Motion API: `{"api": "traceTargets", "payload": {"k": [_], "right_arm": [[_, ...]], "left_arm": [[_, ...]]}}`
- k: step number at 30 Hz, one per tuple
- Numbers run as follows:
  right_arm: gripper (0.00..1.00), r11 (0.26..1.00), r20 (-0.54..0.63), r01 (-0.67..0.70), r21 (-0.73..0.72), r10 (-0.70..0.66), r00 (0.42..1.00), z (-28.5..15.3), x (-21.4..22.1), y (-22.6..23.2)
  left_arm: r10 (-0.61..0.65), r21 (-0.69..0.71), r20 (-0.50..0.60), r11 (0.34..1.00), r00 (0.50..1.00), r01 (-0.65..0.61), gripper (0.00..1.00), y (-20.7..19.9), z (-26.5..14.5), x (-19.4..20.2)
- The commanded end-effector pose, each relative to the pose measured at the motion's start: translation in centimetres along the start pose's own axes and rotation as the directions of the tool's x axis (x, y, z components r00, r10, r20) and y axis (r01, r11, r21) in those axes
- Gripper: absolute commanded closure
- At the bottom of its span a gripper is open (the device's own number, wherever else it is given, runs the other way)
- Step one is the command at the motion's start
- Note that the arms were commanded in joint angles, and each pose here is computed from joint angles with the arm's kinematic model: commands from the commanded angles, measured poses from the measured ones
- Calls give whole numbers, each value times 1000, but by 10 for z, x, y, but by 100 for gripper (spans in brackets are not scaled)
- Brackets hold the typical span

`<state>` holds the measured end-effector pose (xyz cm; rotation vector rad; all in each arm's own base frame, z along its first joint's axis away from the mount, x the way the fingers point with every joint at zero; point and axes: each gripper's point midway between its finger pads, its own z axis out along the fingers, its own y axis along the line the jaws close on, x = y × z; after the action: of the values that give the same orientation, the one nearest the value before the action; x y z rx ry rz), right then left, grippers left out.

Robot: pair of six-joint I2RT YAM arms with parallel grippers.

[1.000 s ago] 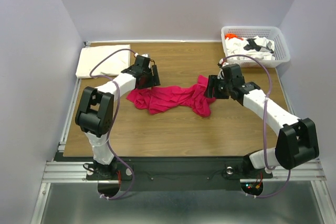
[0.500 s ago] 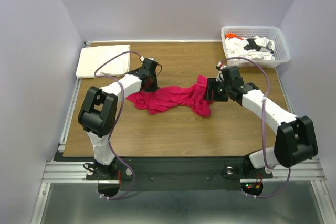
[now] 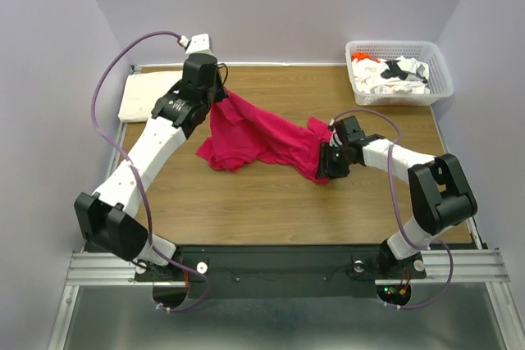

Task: Fold and stack the t-shirts
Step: Move the tshirt to the center of the board, then flatten the tshirt out

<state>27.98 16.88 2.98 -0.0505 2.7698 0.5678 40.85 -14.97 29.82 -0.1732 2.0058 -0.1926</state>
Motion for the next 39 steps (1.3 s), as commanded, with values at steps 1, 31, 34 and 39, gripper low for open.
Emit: {"api": "traceTargets", "payload": {"k": [1,31,34,39], "right_arm": [[60,1000,29,14,24,-15,999,1,-6,-2],[46,929,421,-126,347,-35,907,-121,-125,-19],[44,951,365,-102,292,-12,931,-100,-120,-10],[45,999,323,-41,35,28,946,-66,-124,34]], "left_arm": [[27,-36,-10,999,1000,-28,100,12,-10,2],[-33,-238,134,969,990,65,100,126,-93,-25],[-38,-250,111,966,993,65,100,131,-94,-9],[-54,-270,100,960,994,79,100,139,-97,6]]}}
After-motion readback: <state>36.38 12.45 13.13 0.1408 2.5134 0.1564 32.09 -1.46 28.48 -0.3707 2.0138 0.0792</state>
